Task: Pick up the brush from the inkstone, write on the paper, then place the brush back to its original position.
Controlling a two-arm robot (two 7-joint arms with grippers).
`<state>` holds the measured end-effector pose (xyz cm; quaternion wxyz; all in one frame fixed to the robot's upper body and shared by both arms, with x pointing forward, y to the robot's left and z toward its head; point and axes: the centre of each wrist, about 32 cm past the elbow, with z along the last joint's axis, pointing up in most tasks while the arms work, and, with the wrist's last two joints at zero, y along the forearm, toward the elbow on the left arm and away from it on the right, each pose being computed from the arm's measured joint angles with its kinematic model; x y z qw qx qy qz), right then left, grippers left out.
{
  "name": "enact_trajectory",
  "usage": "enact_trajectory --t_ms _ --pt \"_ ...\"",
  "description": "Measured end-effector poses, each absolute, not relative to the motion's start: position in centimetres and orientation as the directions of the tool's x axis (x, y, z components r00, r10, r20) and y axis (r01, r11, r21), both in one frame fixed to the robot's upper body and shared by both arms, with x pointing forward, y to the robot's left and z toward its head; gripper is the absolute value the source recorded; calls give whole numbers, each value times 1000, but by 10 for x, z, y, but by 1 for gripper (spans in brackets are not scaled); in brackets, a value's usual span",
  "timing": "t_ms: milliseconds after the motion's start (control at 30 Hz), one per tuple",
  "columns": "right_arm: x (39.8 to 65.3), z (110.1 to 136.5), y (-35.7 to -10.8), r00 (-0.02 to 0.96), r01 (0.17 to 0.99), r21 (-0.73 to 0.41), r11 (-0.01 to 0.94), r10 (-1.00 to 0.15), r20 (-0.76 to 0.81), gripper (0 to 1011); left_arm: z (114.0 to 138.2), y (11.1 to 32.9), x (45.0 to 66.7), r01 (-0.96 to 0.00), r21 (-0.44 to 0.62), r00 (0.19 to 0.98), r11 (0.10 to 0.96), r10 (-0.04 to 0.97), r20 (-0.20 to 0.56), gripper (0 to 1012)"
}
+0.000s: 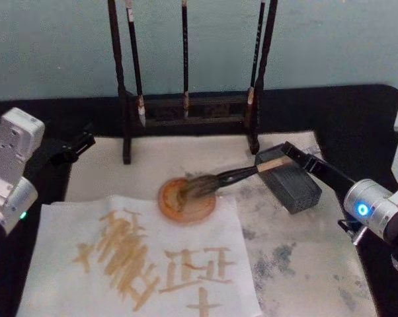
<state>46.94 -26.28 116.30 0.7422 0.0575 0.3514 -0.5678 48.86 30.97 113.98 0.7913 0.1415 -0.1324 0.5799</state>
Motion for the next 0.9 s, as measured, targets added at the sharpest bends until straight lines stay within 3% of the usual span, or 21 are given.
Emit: enact_trajectory --t_ms 267,900 --pt "469 1168 -261 113 883 -333 332 -837 -535 1004 1140 310 489 -955 70 292 287 880 374 1002" --pt "469 1177 -257 139 889 -359 284 -914 -381 1008 1140 310 489 -955 70 292 287 880 374 1002"
